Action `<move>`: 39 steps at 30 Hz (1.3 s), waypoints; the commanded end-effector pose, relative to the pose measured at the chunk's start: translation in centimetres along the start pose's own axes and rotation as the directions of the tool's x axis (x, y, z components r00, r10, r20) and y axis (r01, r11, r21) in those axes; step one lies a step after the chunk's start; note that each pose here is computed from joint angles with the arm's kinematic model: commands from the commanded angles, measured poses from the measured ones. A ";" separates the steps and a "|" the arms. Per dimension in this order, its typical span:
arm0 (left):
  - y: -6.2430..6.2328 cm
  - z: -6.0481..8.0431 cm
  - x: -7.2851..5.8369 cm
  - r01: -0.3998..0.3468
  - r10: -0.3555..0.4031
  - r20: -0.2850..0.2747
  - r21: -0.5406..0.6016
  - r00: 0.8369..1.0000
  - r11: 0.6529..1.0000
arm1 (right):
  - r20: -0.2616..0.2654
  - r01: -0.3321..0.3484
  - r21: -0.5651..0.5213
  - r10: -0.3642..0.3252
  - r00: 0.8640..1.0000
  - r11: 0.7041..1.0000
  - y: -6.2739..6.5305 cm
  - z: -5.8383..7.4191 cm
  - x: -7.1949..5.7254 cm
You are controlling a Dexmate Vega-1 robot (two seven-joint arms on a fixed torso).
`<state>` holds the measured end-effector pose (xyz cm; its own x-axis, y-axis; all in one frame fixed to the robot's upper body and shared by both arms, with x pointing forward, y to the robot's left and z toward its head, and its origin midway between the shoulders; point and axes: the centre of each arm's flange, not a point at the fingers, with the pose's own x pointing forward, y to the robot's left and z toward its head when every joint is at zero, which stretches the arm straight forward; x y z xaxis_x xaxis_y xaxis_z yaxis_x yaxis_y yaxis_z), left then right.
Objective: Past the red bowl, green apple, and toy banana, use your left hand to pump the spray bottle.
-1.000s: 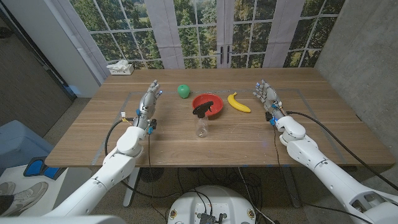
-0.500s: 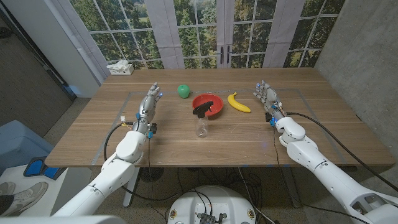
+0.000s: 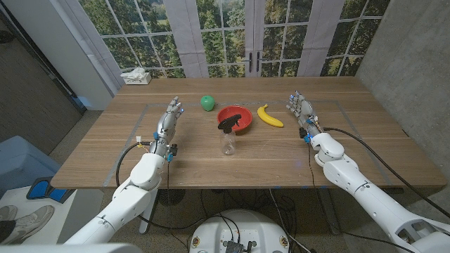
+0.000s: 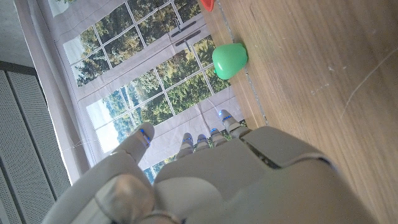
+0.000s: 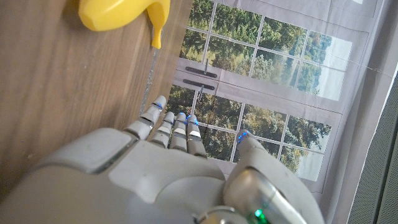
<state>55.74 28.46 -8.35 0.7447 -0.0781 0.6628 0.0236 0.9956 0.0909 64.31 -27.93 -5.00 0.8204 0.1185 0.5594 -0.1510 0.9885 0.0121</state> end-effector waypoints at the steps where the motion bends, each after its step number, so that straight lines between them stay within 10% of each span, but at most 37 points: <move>1: -0.4 -0.2 -1.1 0.034 -0.034 -0.009 0.009 0.999 0.999 | 0.003 0.003 -0.002 -0.003 1.000 1.000 0.7 -0.1 -0.1; 39: -3.1 0.5 -3.1 0.256 -0.252 -0.064 0.065 0.966 0.964 | 0.038 0.014 -0.001 -0.014 0.999 1.000 0.7 0.2 -1.5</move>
<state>53.89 26.62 -9.95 0.7556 -0.2606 0.6009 0.1333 0.9594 0.2484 63.11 -27.19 -5.60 0.8086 0.1036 0.5792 -0.1396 0.9901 0.0178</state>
